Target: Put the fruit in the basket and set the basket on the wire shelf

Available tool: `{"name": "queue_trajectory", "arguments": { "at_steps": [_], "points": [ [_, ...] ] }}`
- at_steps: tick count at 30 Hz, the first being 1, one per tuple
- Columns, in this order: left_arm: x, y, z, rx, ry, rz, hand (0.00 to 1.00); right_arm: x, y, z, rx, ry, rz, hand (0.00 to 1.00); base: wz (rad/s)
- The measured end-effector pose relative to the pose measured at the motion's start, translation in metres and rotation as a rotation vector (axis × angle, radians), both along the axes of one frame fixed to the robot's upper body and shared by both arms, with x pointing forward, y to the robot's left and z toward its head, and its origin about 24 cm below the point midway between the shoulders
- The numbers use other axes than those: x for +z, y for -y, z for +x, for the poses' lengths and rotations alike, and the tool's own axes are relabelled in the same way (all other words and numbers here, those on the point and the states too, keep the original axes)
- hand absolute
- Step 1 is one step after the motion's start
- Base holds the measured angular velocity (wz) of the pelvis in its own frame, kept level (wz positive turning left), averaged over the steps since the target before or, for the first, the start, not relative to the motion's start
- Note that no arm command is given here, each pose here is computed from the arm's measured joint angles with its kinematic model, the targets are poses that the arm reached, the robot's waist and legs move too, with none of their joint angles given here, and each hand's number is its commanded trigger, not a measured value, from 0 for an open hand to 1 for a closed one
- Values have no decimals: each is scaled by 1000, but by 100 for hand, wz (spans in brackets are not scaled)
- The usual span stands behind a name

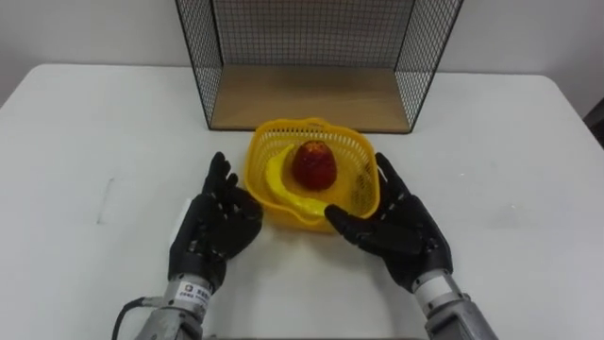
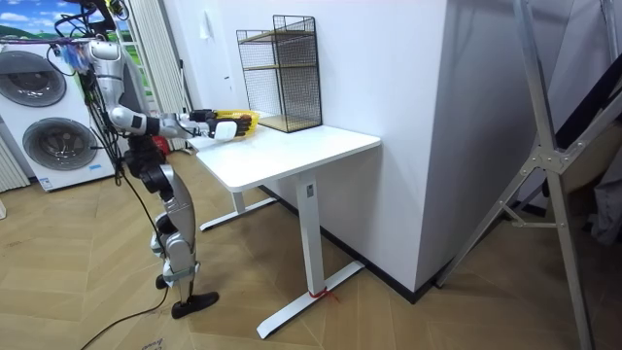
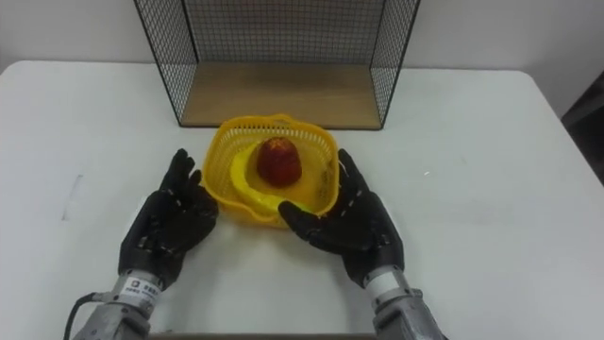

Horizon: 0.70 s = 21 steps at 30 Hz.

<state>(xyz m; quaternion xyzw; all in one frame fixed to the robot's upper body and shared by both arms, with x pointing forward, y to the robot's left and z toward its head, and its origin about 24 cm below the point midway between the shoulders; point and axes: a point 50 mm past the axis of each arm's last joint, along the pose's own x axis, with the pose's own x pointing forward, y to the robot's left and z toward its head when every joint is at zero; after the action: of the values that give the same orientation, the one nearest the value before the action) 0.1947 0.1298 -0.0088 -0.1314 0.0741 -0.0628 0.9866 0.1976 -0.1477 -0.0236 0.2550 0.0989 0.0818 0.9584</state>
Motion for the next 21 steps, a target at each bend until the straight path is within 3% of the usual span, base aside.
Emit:
{"name": "queue_trajectory", "arguments": {
  "at_steps": [21],
  "points": [
    [-1, 9, -2, -36, -4, -8, 0, 0, -2, 0, -20, -3, 5, 0, -2]
  ]
}}
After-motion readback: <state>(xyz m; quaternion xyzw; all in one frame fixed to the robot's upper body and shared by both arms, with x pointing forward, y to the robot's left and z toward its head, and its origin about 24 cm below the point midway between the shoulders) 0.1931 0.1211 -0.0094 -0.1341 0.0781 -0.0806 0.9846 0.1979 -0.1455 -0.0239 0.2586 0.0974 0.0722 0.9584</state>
